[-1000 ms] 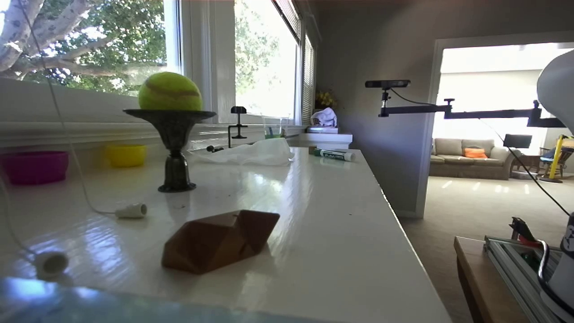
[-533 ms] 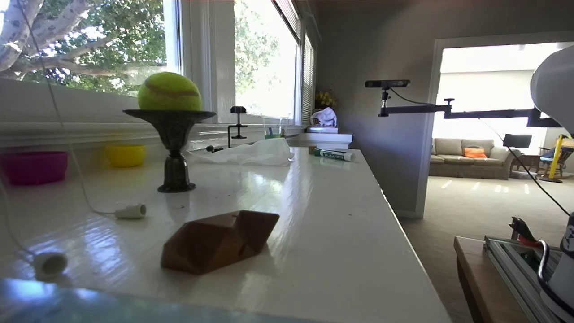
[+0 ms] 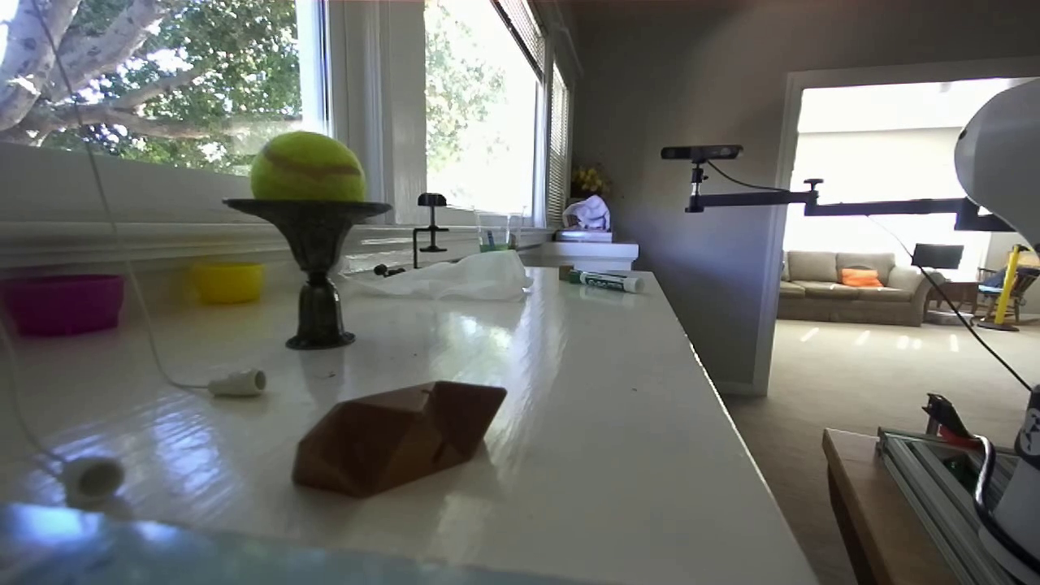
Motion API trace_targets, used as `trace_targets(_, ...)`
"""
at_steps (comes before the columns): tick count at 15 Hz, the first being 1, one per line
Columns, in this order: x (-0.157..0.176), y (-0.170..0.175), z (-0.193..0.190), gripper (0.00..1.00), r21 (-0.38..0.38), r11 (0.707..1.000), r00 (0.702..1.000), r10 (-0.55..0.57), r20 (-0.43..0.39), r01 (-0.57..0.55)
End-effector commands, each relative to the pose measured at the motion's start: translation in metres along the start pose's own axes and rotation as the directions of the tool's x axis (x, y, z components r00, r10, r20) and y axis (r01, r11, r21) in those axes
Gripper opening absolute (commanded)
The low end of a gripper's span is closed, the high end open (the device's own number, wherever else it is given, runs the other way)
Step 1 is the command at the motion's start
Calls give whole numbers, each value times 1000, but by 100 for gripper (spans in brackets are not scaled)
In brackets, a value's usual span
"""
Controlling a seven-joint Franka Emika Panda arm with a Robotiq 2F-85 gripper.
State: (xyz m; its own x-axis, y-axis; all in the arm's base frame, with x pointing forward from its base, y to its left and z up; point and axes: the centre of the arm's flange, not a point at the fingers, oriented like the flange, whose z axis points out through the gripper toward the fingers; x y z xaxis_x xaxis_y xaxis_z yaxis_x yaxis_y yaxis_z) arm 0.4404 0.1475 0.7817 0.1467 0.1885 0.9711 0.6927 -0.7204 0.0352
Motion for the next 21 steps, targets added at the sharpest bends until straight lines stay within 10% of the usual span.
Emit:
trace_targets(1, 22, 8, 21, 100, 4, 1000, 1000, 1, -24, -1)
trace_targets(21, 35, 16, 87, 100, 52, 996, 996, 70, -46, -68)
